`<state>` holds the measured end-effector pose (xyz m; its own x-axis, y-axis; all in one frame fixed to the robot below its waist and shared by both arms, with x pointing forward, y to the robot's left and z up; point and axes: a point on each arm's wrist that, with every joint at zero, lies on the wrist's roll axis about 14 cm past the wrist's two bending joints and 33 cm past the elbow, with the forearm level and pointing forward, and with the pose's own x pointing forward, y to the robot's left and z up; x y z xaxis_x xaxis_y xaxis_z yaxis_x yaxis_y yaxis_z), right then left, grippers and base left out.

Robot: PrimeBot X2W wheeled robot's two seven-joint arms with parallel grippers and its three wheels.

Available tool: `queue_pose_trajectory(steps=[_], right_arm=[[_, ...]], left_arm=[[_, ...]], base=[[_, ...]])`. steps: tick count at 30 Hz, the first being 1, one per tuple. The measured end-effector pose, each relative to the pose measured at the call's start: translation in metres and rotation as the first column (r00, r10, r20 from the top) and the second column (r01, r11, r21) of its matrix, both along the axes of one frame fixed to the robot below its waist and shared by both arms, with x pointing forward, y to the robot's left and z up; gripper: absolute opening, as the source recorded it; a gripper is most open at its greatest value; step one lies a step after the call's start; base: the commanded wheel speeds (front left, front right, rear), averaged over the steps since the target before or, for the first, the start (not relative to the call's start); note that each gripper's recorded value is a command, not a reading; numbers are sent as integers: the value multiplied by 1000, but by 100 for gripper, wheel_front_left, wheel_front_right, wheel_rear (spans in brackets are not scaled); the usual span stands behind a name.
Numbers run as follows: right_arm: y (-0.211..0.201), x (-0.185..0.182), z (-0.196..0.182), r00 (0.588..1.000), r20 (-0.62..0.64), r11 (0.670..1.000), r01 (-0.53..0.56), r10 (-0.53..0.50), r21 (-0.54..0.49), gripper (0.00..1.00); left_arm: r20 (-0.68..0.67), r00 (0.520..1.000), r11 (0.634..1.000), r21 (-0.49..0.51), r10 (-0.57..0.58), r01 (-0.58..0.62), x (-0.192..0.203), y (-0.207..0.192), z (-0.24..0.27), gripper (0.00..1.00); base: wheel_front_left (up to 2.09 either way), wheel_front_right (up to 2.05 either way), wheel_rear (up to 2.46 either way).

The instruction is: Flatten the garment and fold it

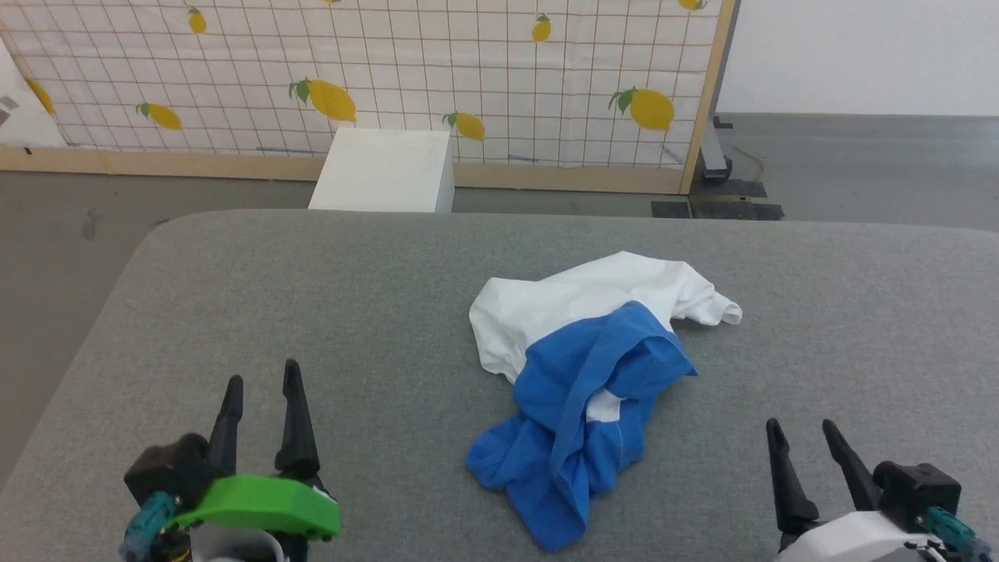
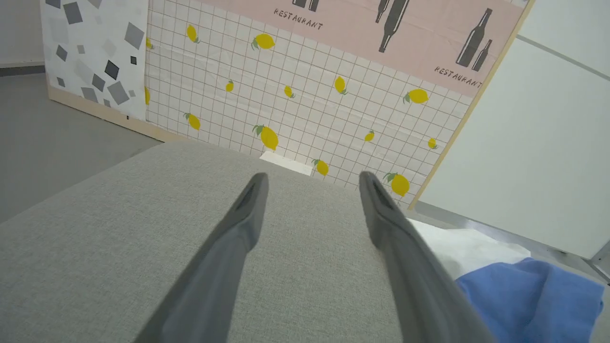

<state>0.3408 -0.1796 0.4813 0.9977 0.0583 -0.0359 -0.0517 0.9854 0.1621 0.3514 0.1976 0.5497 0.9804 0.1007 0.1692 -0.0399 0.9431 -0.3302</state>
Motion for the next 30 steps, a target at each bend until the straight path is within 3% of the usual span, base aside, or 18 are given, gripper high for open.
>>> queue_pose_trajectory(steps=[6,12,19,25,26,27,28,30], right_arm=[[44,19,2,987,-79,990,-144,144,2,100],[113,35,11,912,-200,931,-364,359,14,100],[137,51,3,843,-328,893,-449,427,9,100],[153,60,-5,813,-354,871,-491,462,11,100],[156,61,-8,806,-363,868,-496,467,16,91],[157,61,-10,802,-369,867,-499,469,18,38],[159,62,-11,801,-367,865,-502,473,20,0],[163,65,-10,801,-354,860,-510,482,17,0]], left_arm=[[-5,1000,1000,14,7,-7,-5,-7,-7,100],[-29,1000,999,38,4,-3,-6,-7,-17,100],[-45,998,998,48,32,-30,-7,3,-24,100],[-71,995,996,50,72,-68,-10,15,-32,100],[-76,994,996,50,78,-74,-11,17,-33,100],[-78,994,996,49,81,-77,-12,18,-34,100],[-83,993,995,49,86,-82,-13,20,-35,100],[-89,992,995,50,95,-91,-14,22,-37,100]], base=[[0,0,0],[0,0,0],[0,0,0],[0,0,0],[0,0,0],[0,0,0],[0,0,0],[0,0,0]])
